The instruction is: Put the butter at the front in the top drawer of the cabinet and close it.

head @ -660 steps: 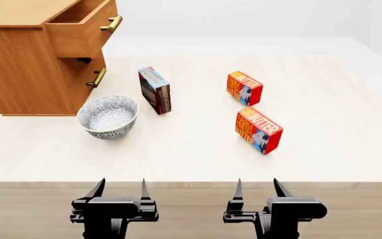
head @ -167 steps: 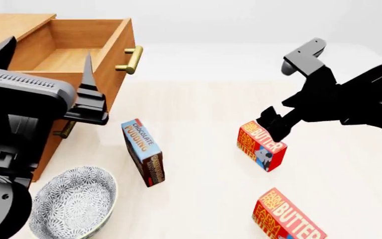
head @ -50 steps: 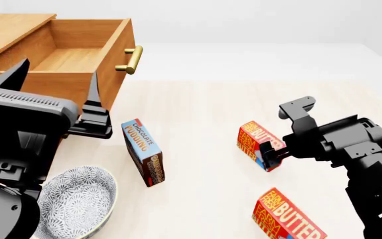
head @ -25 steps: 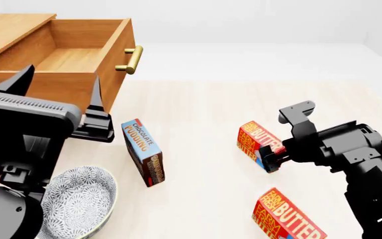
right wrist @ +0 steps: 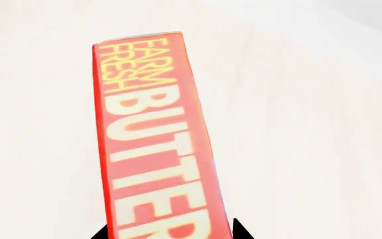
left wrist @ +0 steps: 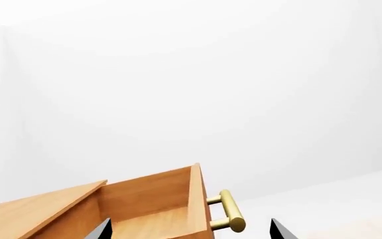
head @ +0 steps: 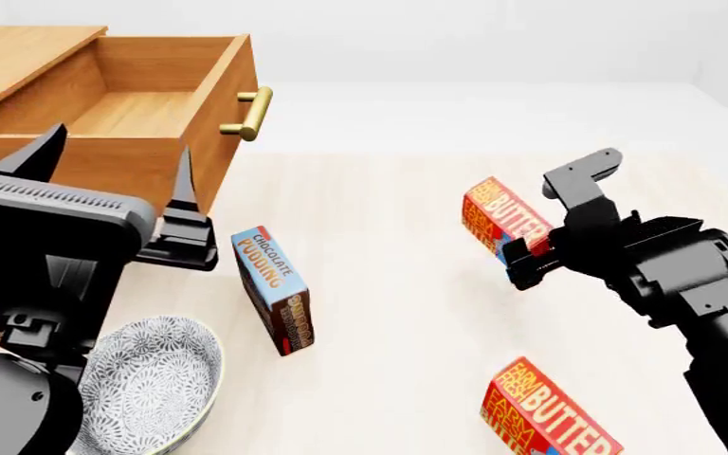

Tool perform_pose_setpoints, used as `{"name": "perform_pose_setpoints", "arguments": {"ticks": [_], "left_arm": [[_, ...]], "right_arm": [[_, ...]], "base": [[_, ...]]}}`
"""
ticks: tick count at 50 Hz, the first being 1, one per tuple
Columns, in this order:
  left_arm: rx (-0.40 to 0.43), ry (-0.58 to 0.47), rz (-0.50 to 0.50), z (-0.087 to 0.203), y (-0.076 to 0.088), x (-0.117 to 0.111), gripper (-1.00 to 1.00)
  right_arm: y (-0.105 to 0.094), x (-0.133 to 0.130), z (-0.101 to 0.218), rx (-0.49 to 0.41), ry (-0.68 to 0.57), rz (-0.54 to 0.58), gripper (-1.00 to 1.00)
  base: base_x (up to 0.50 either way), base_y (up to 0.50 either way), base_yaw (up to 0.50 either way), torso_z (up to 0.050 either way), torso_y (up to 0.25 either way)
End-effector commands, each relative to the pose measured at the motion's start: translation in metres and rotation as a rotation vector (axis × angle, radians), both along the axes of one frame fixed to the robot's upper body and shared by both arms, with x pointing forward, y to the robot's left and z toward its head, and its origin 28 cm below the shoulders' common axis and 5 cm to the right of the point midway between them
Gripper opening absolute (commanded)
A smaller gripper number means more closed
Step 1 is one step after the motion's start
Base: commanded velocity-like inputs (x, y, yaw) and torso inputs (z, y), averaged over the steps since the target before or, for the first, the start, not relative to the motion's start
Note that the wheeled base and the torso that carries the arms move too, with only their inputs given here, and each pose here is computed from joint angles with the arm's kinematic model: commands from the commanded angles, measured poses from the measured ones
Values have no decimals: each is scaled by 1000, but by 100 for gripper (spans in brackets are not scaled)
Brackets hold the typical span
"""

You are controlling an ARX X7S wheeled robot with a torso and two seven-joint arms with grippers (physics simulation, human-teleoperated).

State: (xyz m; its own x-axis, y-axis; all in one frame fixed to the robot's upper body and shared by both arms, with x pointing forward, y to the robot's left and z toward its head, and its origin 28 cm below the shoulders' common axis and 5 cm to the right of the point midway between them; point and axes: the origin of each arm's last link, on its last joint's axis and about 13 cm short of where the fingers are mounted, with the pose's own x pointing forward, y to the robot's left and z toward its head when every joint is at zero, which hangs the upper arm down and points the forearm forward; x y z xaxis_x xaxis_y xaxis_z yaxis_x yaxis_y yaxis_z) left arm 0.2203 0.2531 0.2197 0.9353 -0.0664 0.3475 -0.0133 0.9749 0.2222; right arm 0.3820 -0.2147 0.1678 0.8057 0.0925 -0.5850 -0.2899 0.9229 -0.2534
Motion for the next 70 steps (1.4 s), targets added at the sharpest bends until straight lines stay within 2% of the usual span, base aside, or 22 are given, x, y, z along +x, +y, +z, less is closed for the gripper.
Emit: {"name": "perform_pose_setpoints", "arguments": {"ticks": [1, 6, 8, 9, 15, 18, 21, 30, 39, 46, 60, 70], "left_arm": [[11, -9, 3, 5, 0, 0, 100], [36, -25, 3, 14, 0, 0, 100], [51, -16, 1, 18, -1, 0, 100], [63, -15, -5, 21, -1, 0, 100], [226, -38, -27, 47, -6, 1, 100], [321, -40, -49, 60, -8, 5, 100], [471, -66, -89, 78, -10, 10, 100], [785, -123, -93, 134, -19, 29, 100], [979, -142, -100, 161, -26, 51, 100], [1113, -191, -59, 163, -28, 65, 100], [1207, -280, -97, 129, -35, 77, 100], [1248, -292, -125, 111, -38, 78, 100]], "right_arm": [[16, 5, 59, -97, -302, -1, -100], [26, -1, 93, -232, -503, 17, -100], [29, -4, 102, -341, -559, 49, -100], [30, -7, 106, -361, -582, 68, -100], [38, -23, 128, -489, -706, 110, -100], [39, -28, 134, -507, -733, 103, -100], [38, -34, 142, -520, -763, 90, -100], [35, -53, 165, -627, -835, 85, -100], [34, -67, 175, -740, -876, 119, -100], [33, -73, 176, -814, -909, 135, -100], [27, -79, 178, -910, -968, 98, -100], [26, -85, 171, -902, -985, 82, -100]], "base": [[0, 0, 0, 0, 0], [0, 0, 0, 0, 2], [0, 0, 0, 0, 0], [0, 0, 0, 0, 10], [0, 0, 0, 0, 0], [0, 0, 0, 0, 3], [0, 0, 0, 0, 0], [0, 0, 0, 0, 1], [0, 0, 0, 0, 1], [0, 0, 0, 0, 1], [0, 0, 0, 1, 1], [0, 0, 0, 0, 1]]}}
